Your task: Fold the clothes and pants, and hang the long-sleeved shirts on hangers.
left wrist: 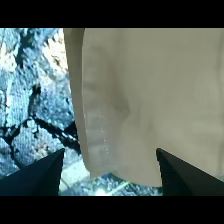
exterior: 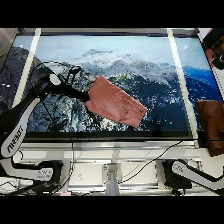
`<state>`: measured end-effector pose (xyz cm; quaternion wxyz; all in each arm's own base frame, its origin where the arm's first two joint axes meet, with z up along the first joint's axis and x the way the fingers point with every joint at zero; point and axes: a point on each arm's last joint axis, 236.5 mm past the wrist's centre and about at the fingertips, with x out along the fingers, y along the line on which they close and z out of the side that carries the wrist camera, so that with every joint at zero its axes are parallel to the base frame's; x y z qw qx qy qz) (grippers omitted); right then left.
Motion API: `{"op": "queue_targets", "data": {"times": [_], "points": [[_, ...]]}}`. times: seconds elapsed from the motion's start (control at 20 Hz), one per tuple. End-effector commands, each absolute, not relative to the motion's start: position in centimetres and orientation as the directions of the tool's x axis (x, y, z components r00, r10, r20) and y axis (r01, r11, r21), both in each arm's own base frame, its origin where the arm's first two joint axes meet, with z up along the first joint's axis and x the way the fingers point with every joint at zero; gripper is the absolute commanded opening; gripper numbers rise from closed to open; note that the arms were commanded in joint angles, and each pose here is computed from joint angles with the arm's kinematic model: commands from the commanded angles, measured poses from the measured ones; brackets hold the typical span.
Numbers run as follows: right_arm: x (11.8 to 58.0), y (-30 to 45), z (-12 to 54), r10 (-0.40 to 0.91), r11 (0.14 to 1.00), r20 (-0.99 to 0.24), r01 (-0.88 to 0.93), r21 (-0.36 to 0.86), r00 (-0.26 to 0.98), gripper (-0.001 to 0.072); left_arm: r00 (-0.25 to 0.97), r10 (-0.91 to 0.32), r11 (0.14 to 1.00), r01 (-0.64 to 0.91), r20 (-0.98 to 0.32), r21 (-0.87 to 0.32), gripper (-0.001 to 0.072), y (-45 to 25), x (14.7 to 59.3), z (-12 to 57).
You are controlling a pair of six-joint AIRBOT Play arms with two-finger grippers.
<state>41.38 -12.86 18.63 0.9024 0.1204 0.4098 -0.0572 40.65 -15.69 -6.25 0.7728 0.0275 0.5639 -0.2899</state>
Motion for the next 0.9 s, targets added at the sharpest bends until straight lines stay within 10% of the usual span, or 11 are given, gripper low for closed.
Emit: {"op": "queue_targets", "data": {"times": [0.0, 0.35, 0.6, 0.7, 0.85], "points": [[39.4, -11.1, 12.5, 0.098, 0.954, -0.853, 0.196, 0.227, 0.513, 0.0451, 0.132, -0.402, 0.828, 0.474, -0.906, -0.299, 0.0611, -15.5, 39.4, -7.3], [34.9, 0.4, -0.6, 0.541, 0.752, -0.765, 0.208, 0.626, 0.349, 0.0432, 0.114, -0.457, 0.826, 0.422, -0.882, -0.374, 0.061, -16.9, 39.3, -7.8], [31.4, 6.6, -4.5, 0.612, 0.754, -0.763, 0.139, 0.642, 0.207, 0.0432, 0.112, -0.522, 0.814, 0.361, -0.846, -0.454, 0.044, -18.5, 39.8, -8.6], [29.7, 9.3, -5.4, 0.632, 0.761, -0.764, 0.082, 0.644, 0.131, 0.0432, 0.106, -0.522, 0.814, 0.356, -0.846, -0.458, 0.0203, -18.5, 39.8, -8.9], [27.3, 12.5, -6.9, 0.636, 0.77, -0.77, 0.019, 0.638, 0.045, 0.0416, 0.109, -0.535, 0.81, 0.349, -0.838, -0.472, 0.0163, -18.8, 39.8, -8.7]]}}
